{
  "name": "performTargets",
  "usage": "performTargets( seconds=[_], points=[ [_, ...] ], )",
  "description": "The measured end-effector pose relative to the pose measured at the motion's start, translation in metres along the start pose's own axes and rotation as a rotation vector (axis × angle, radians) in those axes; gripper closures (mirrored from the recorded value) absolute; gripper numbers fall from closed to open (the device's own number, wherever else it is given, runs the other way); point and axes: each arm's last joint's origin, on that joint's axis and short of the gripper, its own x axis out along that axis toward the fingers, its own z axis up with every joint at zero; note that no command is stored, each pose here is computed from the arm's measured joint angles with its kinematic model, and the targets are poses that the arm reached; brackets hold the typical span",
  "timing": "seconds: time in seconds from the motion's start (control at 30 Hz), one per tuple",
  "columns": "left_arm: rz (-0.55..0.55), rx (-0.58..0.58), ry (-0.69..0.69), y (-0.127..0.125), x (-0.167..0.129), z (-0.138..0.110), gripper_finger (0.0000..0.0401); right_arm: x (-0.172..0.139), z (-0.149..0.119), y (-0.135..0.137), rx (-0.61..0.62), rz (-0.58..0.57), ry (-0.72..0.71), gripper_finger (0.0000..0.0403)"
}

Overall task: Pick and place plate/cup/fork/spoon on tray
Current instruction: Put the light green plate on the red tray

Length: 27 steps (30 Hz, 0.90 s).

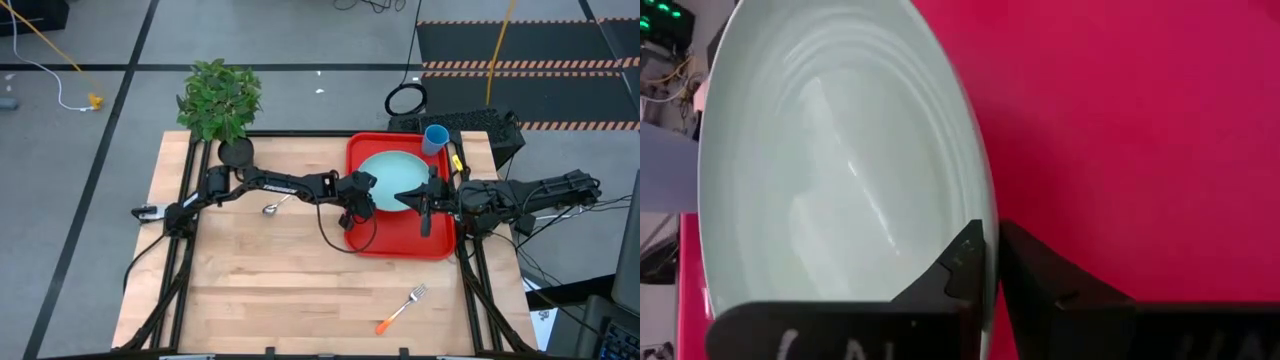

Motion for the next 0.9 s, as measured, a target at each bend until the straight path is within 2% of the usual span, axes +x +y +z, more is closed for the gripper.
performTargets(
  seconds=[0.3, 0.63, 0.9],
  points=[
    [-0.012, 0.013, 0.007, -0.008, 0.014, -0.008, 0.0370, 0.000, 0.000, 0.000, 0.017, 0.000, 0.000, 0.0403],
    [-0.021, 0.023, 0.016, -0.009, 0.014, -0.009, 0.0368, 0.000, 0.000, 0.000, 0.014, 0.000, 0.000, 0.0403],
    [0.008, -0.012, -0.014, -0.008, 0.014, -0.005, 0.0305, 0.000, 0.000, 0.000, 0.017, 0.000, 0.000, 0.0403]
  ],
)
